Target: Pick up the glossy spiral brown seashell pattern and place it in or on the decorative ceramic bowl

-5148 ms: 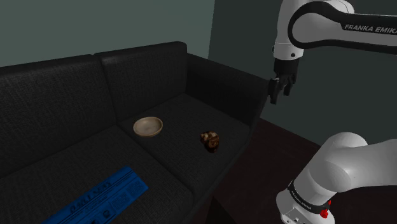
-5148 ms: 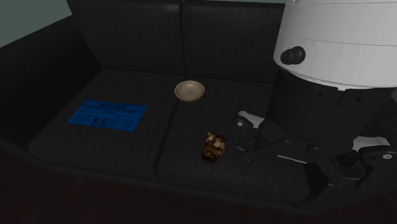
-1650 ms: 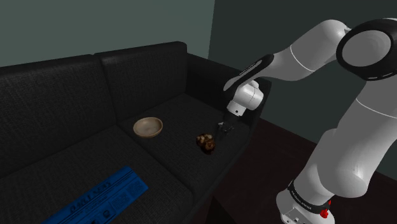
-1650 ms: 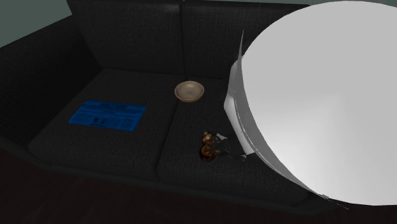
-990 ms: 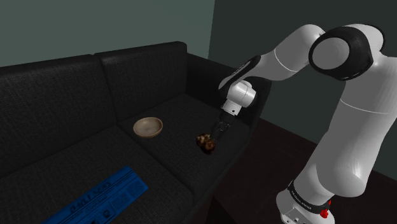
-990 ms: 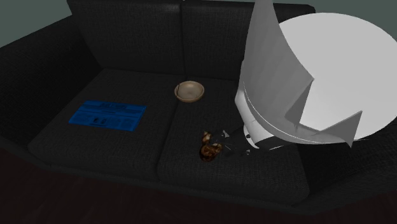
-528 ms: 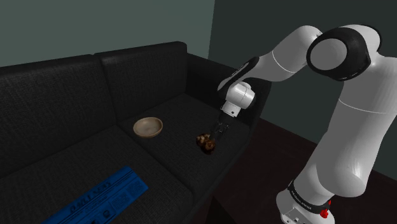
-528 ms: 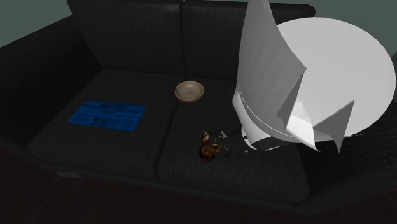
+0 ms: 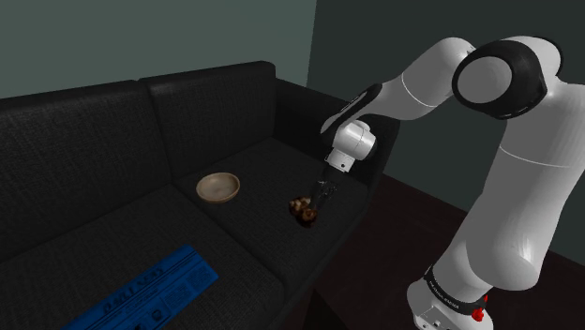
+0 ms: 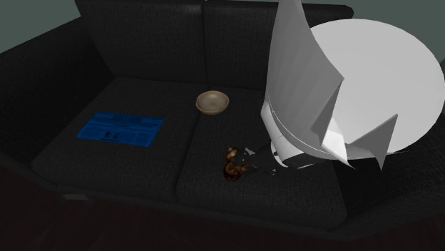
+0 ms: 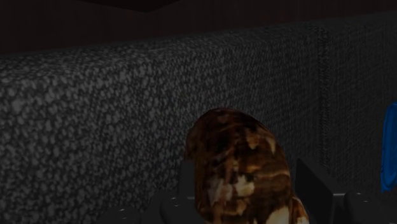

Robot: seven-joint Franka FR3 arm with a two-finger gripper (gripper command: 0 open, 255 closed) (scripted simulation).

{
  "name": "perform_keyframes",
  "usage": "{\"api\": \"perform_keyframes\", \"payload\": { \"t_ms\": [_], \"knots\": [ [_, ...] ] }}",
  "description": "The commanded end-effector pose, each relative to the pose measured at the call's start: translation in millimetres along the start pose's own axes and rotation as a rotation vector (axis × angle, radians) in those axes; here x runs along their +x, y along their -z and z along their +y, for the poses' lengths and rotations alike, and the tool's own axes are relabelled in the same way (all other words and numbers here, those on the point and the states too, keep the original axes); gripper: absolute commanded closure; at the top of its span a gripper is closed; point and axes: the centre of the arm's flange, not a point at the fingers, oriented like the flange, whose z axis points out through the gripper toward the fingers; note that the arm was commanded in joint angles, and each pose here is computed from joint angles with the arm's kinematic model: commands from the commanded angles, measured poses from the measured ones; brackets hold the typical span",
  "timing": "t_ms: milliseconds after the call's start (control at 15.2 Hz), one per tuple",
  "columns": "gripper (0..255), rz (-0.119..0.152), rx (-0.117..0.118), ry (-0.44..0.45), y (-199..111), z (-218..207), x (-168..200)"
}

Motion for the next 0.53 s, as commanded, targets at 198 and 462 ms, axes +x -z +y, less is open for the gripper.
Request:
{"api": "perform_keyframes", "payload": {
  "t_ms": [198,462],
  "knots": [
    [255,0.0,-0.001,-0.001,3.4,-2.8,-0.2],
    [255,0.0,-0.001,-0.001,20.3,-15.4,-1.3]
  ]
}}
